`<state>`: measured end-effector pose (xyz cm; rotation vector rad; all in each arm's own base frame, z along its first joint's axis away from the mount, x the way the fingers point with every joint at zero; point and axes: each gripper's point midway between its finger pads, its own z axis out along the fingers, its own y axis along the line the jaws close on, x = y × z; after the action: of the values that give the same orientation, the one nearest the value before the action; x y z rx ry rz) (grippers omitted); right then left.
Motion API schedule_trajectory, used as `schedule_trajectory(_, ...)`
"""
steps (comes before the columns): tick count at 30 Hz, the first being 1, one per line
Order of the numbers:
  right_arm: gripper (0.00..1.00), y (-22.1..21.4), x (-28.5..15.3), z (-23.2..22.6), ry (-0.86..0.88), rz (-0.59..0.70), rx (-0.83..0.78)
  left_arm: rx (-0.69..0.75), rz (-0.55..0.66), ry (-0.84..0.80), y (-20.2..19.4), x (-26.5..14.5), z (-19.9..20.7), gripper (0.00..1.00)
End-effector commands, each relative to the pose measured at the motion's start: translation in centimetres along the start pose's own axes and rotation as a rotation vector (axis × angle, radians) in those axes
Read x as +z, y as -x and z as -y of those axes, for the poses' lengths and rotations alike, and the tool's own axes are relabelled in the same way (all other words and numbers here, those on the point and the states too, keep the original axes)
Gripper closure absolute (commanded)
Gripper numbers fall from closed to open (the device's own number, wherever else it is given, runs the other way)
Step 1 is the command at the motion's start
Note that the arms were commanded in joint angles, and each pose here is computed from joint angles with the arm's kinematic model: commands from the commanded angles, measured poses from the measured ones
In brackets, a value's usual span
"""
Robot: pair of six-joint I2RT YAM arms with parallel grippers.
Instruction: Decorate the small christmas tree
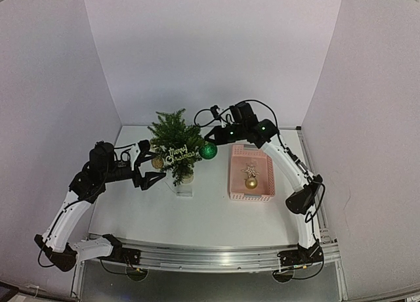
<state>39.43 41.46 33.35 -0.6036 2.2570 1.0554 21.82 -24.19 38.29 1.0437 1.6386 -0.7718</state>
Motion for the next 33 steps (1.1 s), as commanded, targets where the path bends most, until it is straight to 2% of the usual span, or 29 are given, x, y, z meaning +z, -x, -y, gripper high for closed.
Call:
schedule_trajectory(1,1.00,0.0,0.2,-0.9,0.046,0.001,-0.016,0.033,0.035,0.018,0.7,-0.4,-0.2,0.13)
schedule_trajectory(15,1.00,-0.8,-0.2,-0.9,0.047,-0.021,-0.012,0.024,0.025,0.017,0.5,-0.2,-0.3,0.12)
schedule_trajectory(33,1.00,0.9,0.6,-0.6,0.037,0.035,0.013,0.038,0.027,0.016,0.6,-0.2,-0.3,0.12)
